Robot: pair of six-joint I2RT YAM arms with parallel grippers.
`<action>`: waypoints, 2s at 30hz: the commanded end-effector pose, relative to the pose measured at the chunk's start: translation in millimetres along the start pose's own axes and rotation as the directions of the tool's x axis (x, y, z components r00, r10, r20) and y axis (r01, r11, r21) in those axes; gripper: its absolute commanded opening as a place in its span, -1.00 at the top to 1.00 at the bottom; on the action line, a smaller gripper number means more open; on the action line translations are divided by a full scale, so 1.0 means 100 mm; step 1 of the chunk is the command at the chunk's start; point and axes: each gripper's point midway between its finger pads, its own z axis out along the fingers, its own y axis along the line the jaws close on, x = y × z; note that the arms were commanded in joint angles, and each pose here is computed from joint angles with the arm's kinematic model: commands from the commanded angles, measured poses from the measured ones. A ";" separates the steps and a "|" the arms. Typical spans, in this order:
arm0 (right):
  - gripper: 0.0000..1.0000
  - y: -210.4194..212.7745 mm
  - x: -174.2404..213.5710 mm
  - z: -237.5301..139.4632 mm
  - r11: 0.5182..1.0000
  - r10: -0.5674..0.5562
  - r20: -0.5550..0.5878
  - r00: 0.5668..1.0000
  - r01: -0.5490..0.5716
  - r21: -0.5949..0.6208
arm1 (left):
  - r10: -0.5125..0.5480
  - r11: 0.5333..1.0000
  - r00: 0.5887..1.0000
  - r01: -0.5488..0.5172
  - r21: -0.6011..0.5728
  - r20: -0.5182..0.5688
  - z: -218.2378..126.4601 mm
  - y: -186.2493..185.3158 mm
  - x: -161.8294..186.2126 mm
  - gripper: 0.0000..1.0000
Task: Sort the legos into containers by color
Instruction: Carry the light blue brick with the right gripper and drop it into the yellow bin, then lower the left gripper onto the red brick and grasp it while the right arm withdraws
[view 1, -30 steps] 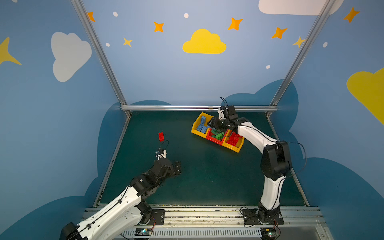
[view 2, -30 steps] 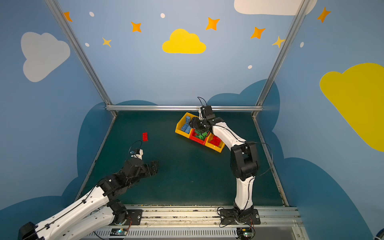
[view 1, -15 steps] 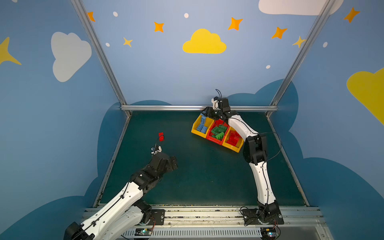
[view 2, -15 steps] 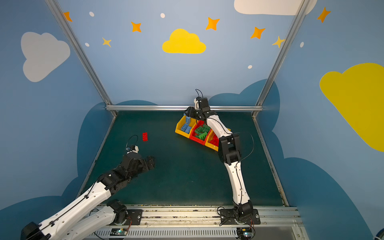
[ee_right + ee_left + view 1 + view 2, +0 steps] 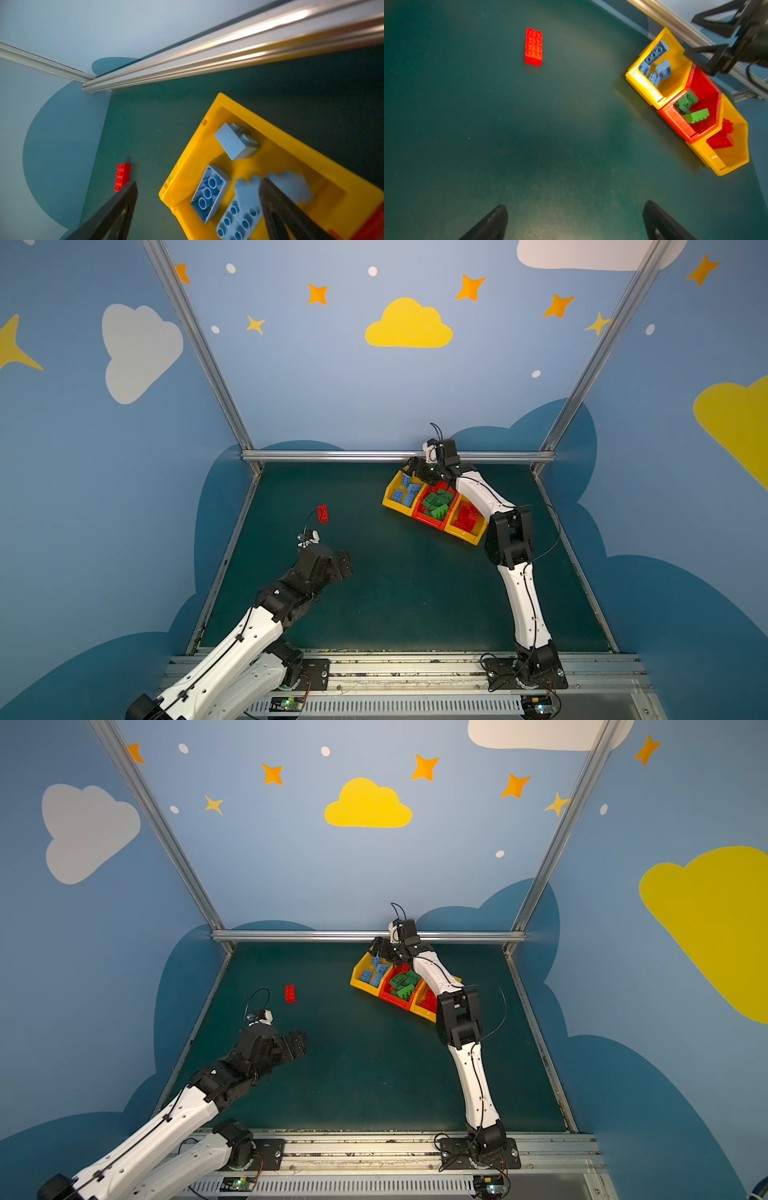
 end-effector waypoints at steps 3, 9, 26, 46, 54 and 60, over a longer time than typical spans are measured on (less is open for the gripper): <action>-0.87 0.58 -0.19 -0.62 0.993 -0.072 0.059 0.996 0.077 -0.087 | -0.017 0.999 1.000 0.017 -0.027 0.012 -0.02 0.07 -0.10 -1.00; -0.90 0.81 0.32 -1.17 0.986 -0.128 0.013 0.992 0.129 -0.103 | -0.056 0.996 0.998 0.058 -0.070 0.028 0.16 0.06 -0.34 -1.00; -0.90 0.36 1.83 -2.43 0.990 -0.099 -0.057 0.993 0.104 0.091 | -0.061 0.922 0.998 0.061 -0.384 0.010 1.40 0.46 -1.27 -0.95; -0.90 0.20 2.10 -2.75 0.988 -0.082 -0.030 0.996 0.085 0.133 | -0.094 0.911 0.955 -0.032 -0.412 -0.281 2.37 0.78 -1.18 -0.60; -0.90 0.15 2.12 -2.74 0.985 -0.076 -0.034 0.997 0.080 0.150 | -0.121 0.892 0.937 -0.043 -0.451 -0.329 2.46 0.87 -1.11 -0.44; -0.90 0.14 2.11 -2.74 0.985 -0.077 -0.031 0.997 0.081 0.152 | -0.145 0.879 0.917 -0.053 -0.474 -0.372 2.49 0.94 -1.05 -0.08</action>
